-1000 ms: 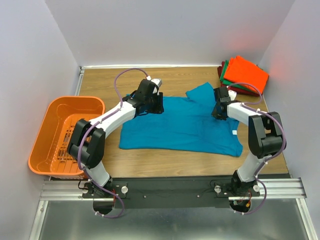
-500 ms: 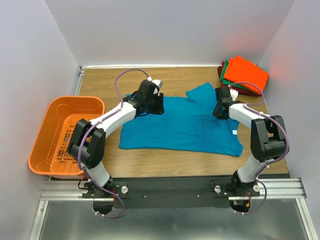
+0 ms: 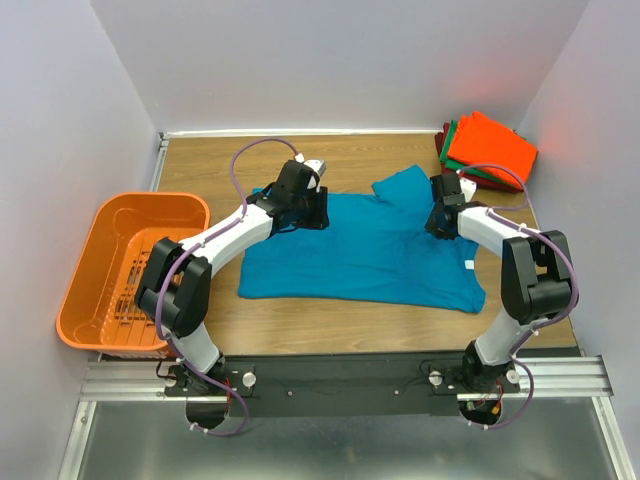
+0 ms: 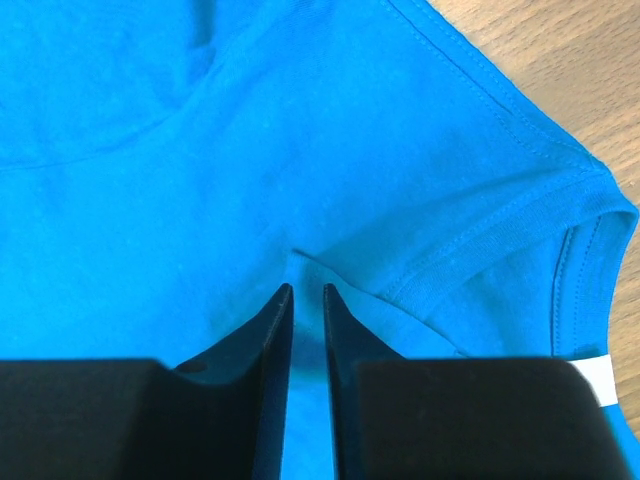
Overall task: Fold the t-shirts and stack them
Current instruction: Fold the tshirt
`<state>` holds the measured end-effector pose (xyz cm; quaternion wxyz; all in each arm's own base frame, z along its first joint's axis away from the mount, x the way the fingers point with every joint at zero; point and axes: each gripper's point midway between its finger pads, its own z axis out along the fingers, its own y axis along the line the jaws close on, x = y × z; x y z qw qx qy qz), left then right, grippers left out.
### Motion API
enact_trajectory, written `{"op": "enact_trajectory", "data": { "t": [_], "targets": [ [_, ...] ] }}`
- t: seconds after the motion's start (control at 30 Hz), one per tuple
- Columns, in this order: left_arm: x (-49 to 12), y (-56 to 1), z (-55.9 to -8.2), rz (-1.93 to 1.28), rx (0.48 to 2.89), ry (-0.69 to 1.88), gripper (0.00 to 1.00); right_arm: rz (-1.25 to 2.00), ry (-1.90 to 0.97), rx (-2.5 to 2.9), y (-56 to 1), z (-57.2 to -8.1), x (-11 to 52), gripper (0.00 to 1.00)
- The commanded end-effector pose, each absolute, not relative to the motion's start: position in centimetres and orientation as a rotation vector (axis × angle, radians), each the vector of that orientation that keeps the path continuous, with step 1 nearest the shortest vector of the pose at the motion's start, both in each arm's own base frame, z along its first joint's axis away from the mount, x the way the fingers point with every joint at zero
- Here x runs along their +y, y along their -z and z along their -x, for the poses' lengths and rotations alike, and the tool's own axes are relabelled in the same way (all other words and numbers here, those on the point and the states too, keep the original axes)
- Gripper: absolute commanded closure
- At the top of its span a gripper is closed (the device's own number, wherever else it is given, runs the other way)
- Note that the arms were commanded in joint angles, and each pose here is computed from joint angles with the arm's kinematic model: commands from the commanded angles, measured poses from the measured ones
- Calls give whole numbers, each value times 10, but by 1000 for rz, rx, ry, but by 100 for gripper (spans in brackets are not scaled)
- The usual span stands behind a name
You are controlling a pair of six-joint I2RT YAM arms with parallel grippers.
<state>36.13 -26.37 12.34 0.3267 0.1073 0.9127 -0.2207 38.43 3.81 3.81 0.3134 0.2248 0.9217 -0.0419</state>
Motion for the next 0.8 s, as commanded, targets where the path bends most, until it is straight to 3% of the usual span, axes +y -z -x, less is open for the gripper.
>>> {"op": "enact_trajectory", "data": {
  "t": [0.0,0.33,0.37,0.5,0.77],
  "targets": [
    [-267,-115,-357,-298,2405,591,50,-592,172,2447,-29,-379,31,73],
    [-267,-115,-357,-297,2407,593,50,-585,209,2456,-22,-383,28,73],
    [-267,-115,-357,-297,2407,593,50,-589,206,2452,-23,-383,28,79],
    [-267,-115,-357,-296,2406,592,50,-596,205,2439,-28,-382,26,87],
    [-269,-113,-356,-302,2410,595,50,-602,192,2399,-43,-380,25,91]
  ]
}}
